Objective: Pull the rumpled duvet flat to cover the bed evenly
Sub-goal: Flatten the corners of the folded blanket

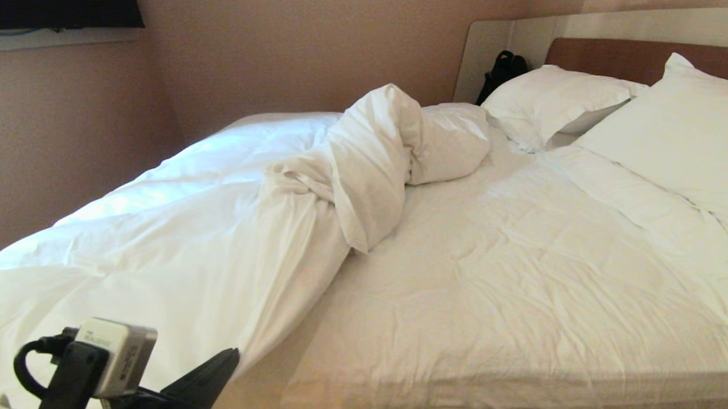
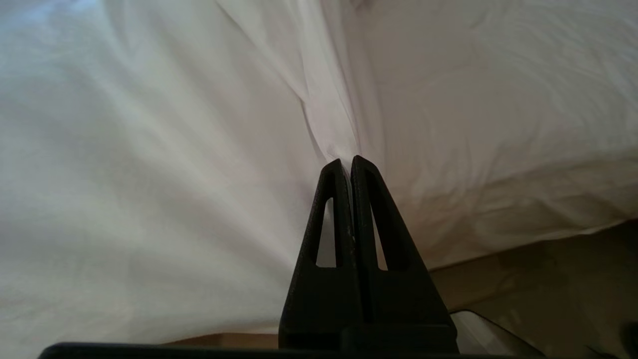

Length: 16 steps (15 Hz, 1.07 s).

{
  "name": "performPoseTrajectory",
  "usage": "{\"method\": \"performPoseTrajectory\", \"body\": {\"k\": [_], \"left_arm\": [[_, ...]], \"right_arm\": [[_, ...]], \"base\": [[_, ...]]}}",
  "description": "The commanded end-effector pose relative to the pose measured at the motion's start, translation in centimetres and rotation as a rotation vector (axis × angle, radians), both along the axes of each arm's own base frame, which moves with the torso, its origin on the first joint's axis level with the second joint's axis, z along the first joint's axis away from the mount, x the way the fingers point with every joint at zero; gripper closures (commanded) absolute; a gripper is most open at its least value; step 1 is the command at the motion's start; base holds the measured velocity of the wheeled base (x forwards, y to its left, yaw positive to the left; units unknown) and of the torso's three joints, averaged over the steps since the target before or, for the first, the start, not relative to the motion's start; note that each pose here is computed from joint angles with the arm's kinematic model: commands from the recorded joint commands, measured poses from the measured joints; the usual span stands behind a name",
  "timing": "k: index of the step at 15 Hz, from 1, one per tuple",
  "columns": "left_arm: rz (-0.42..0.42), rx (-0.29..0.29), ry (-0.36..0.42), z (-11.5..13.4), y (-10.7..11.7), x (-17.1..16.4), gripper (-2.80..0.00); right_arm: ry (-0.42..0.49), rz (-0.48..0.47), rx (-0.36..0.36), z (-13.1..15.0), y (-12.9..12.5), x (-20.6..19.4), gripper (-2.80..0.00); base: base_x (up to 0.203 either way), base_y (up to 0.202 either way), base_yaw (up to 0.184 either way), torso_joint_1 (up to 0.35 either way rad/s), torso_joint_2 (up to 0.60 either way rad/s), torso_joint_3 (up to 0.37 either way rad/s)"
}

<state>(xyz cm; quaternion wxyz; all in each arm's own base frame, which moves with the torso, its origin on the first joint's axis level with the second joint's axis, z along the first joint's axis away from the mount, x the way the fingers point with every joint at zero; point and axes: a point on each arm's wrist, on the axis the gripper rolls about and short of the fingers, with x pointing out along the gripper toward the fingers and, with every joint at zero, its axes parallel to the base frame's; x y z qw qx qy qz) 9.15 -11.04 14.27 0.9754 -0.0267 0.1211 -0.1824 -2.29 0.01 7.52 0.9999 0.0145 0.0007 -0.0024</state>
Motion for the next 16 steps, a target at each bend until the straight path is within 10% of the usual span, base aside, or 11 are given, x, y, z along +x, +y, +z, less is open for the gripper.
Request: {"method": "performPoseTrajectory", "body": {"k": [1,16], "left_arm": [[-0.025,-0.017,-0.009,0.3,0.0,-0.5,0.0],[-0.16,0.012,0.029,0.3,3.7,-3.8,0.0]], "right_arm": [[0.002,0.0,0.0,0.0,0.0,0.0,0.0],[0.002,0.0,0.0,0.0,0.0,0.0,0.0]], "base": [[0.0,0.0,0.0,0.0,0.0,0.0],[0.0,0.0,0.0,0.0,0.0,0.0]]}}
